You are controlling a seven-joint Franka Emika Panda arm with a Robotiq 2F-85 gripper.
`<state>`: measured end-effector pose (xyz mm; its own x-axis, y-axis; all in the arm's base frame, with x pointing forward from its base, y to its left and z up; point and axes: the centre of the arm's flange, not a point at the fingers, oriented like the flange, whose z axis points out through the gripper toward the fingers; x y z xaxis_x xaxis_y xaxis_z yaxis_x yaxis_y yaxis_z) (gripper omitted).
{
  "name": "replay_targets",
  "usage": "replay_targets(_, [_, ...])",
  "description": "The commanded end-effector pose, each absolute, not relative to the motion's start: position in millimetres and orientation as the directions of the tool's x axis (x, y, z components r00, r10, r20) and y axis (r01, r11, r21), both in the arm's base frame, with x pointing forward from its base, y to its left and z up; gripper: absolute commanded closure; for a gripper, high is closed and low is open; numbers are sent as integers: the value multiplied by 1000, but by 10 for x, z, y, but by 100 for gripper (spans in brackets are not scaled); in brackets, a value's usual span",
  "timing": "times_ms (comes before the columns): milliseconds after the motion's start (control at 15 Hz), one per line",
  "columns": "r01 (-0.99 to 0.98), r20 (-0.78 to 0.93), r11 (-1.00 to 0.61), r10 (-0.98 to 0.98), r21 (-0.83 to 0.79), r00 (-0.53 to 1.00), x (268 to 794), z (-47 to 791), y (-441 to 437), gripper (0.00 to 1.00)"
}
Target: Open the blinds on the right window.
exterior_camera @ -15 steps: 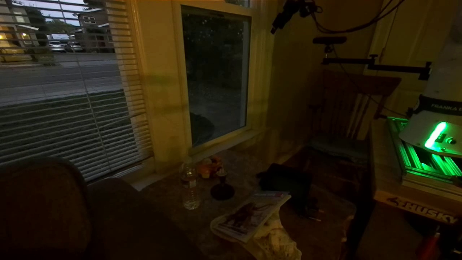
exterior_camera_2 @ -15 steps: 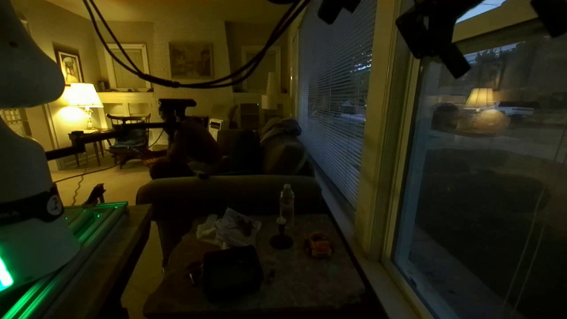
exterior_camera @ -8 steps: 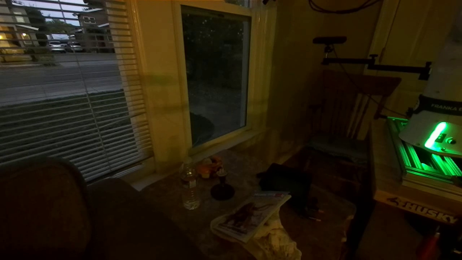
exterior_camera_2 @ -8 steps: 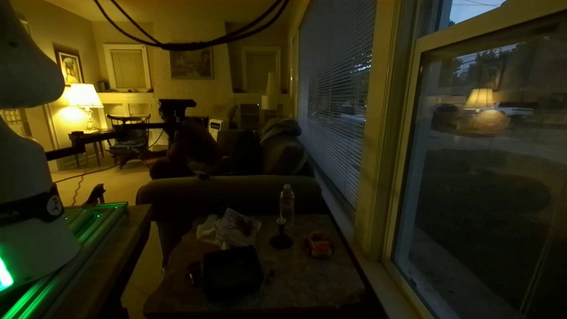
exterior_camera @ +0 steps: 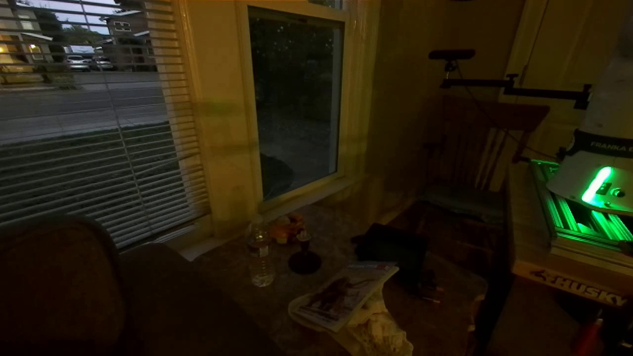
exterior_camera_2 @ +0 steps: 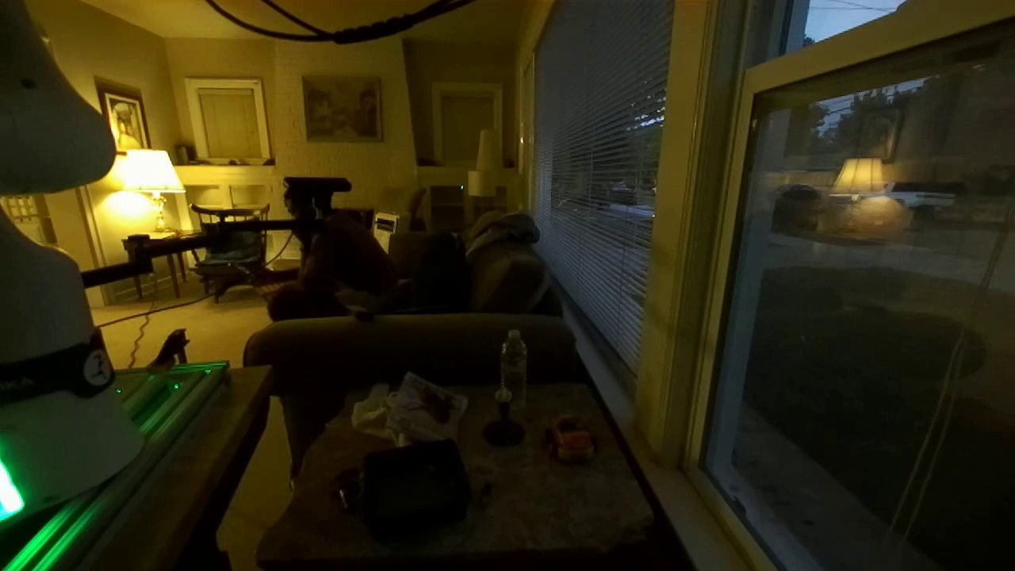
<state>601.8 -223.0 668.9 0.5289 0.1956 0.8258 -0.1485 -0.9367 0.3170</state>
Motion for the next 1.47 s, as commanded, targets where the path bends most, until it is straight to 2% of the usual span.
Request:
replay_targets(0, [-153,848,-935,211,320,486,6290,6887,-2438,0])
replay_targets(200, [-167,860,-937,198,307,470,6369,6918,-2539,0])
replay_targets(267, [-174,866,-939,188,297,464,6390,6918,-2565,25])
replay_targets(400, [-177,874,-945,169,275,456,6426,6902,-2601,34])
replay_targets(1000, [-189,880,-955,121,230,460,6509,6777,-2700,98])
replay_targets(1400, [-180,866,-956,119,232,486,6441,6792,-2654,100])
